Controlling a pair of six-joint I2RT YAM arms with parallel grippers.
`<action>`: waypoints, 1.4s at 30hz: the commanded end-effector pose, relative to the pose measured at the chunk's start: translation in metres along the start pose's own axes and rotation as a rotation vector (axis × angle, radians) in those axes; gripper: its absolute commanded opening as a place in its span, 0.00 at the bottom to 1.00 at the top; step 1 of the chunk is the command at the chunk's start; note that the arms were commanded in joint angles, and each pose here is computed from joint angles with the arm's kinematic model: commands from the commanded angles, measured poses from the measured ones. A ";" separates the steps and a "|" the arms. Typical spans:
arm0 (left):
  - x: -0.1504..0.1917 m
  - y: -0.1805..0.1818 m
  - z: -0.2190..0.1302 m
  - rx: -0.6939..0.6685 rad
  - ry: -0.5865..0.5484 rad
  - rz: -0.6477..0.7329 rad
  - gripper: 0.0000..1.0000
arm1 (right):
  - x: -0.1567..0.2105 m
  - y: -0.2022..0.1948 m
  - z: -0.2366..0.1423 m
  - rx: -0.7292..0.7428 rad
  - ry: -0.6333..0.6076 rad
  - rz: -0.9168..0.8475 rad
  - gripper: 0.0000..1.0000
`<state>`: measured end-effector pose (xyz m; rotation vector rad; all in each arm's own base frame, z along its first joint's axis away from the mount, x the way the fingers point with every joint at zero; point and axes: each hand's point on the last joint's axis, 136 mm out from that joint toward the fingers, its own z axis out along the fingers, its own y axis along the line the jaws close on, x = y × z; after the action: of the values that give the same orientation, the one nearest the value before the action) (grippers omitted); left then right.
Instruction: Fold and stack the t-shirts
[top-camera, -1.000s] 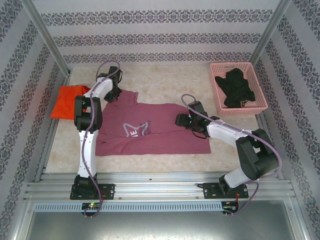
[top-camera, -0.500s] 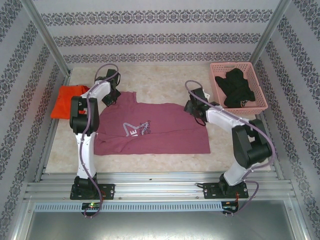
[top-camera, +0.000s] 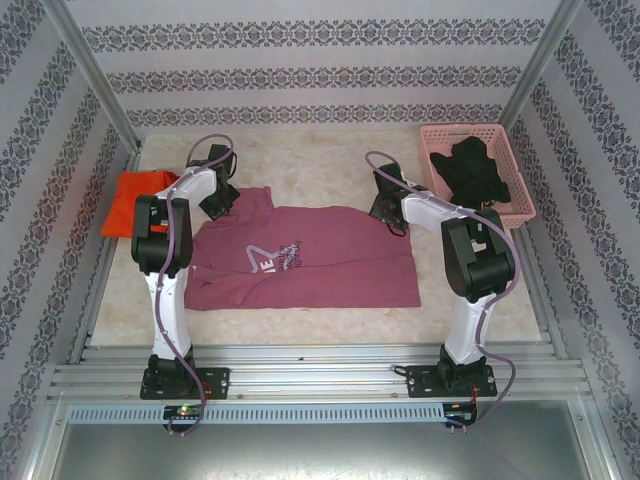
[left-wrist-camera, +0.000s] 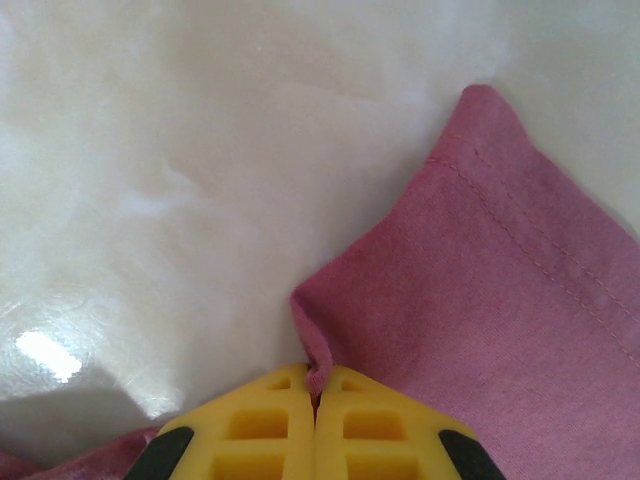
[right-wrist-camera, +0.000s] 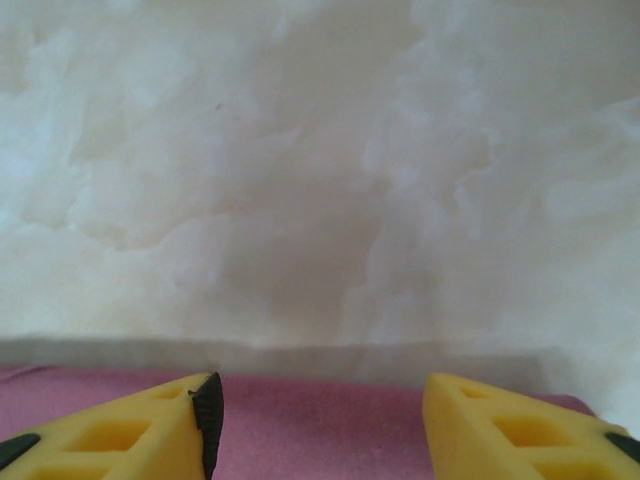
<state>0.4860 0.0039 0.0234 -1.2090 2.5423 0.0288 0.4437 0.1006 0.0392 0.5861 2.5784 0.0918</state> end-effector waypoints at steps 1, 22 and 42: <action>-0.003 0.003 -0.005 0.019 0.000 0.007 0.00 | 0.025 -0.002 0.006 -0.041 0.105 -0.072 0.50; -0.003 0.008 -0.018 0.031 -0.014 0.005 0.00 | 0.031 0.011 -0.027 -0.106 0.019 -0.261 0.00; 0.003 0.025 -0.027 0.029 -0.023 -0.002 0.00 | 0.119 0.006 -0.105 -0.137 -0.232 -0.417 0.39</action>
<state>0.4574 0.0039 0.0275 -1.2123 2.5507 0.0118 0.2941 0.1642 0.0499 -0.0550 2.5124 0.0475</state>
